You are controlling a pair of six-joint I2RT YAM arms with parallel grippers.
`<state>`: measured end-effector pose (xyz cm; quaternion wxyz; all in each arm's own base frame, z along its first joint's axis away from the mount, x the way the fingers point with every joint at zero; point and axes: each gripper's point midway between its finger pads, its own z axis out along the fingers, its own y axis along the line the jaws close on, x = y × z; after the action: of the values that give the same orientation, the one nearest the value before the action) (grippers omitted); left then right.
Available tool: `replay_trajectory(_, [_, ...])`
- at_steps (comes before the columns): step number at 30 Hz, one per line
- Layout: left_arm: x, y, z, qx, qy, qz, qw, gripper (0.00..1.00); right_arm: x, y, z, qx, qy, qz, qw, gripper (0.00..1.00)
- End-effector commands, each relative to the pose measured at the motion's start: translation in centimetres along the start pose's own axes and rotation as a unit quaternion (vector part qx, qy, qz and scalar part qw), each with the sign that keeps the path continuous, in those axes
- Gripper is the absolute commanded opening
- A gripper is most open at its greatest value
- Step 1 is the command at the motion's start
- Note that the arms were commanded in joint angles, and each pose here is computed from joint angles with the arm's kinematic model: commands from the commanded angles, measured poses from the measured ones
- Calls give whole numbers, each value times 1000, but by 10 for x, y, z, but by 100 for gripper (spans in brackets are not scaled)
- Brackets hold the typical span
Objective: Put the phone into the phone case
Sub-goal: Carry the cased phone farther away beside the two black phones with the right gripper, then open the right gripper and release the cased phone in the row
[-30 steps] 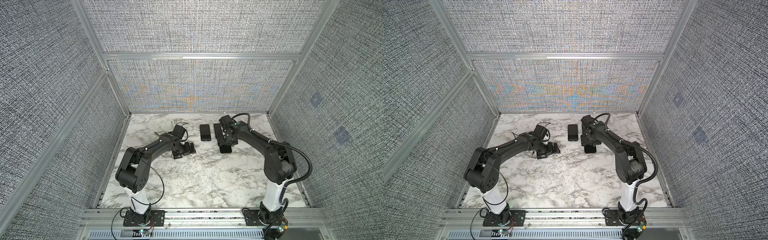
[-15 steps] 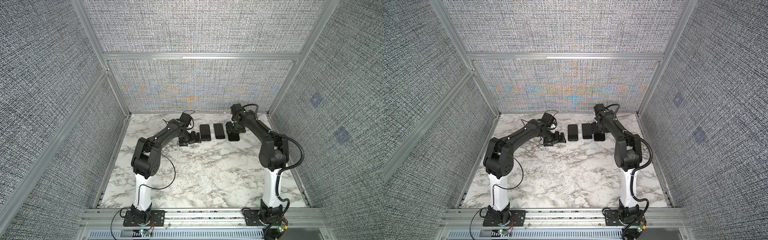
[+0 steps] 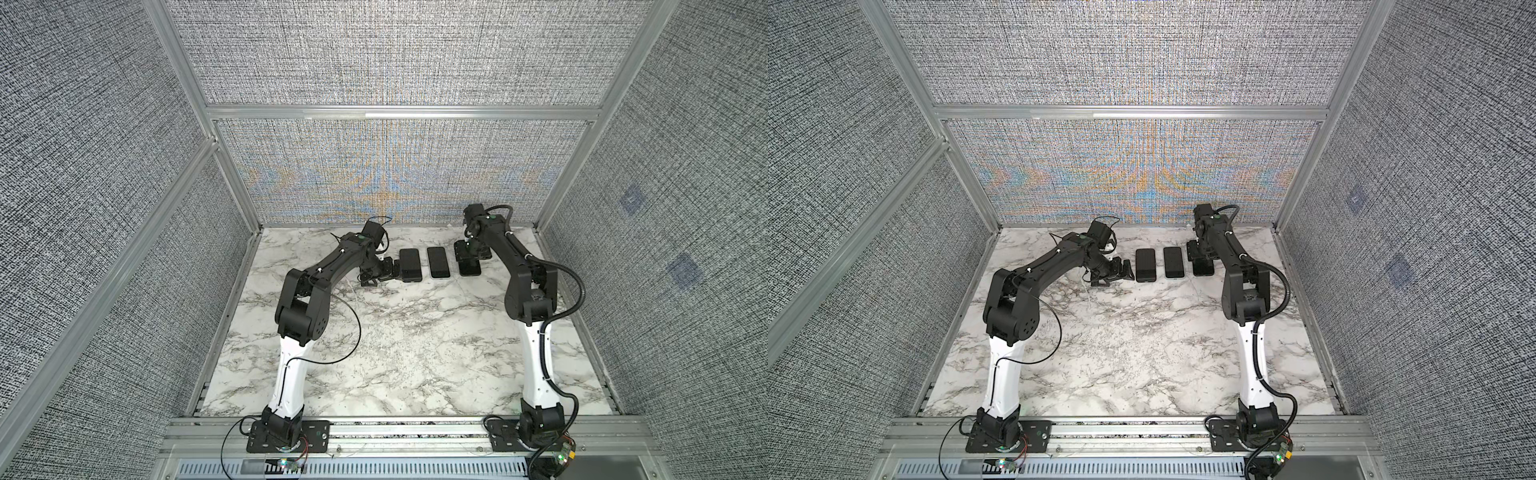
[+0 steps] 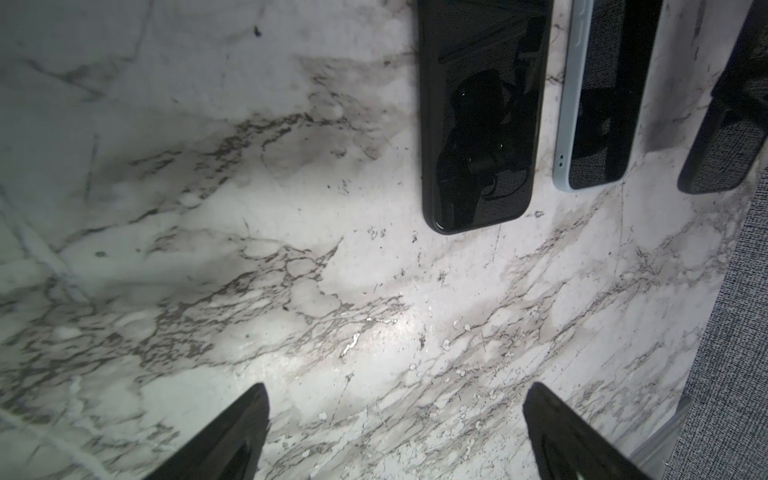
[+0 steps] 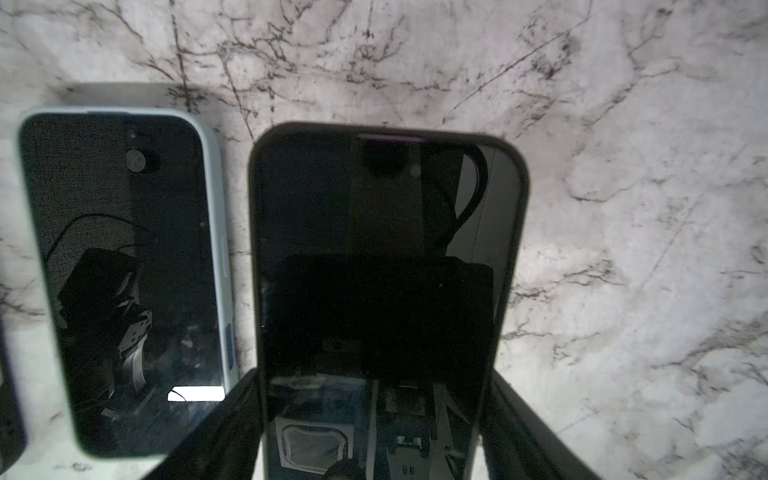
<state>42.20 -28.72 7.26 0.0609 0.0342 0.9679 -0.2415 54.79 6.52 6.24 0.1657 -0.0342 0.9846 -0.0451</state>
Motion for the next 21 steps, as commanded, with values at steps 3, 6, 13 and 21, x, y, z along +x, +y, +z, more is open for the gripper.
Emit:
replay_trajectory(3, [-2, 0, 1, 12, 6, 2, 1000, 97, 0, -2, 9, -3, 12, -5, 1000, 68])
replay_trajectory(6, [-2, 0, 3, 16, 8, 0, 1000, 97, -2, -3, 16, -6, 14, -2, 1000, 68])
replay_trajectory(13, [0, 0, 1, 19, 8, 0, 1000, 96, -5, -5, 28, -9, 21, -2, 1000, 68])
replay_trajectory(21, [2, 4, -1, 20, 6, -5, 1000, 96, -7, 0, 35, -25, 21, -2, 999, 68])
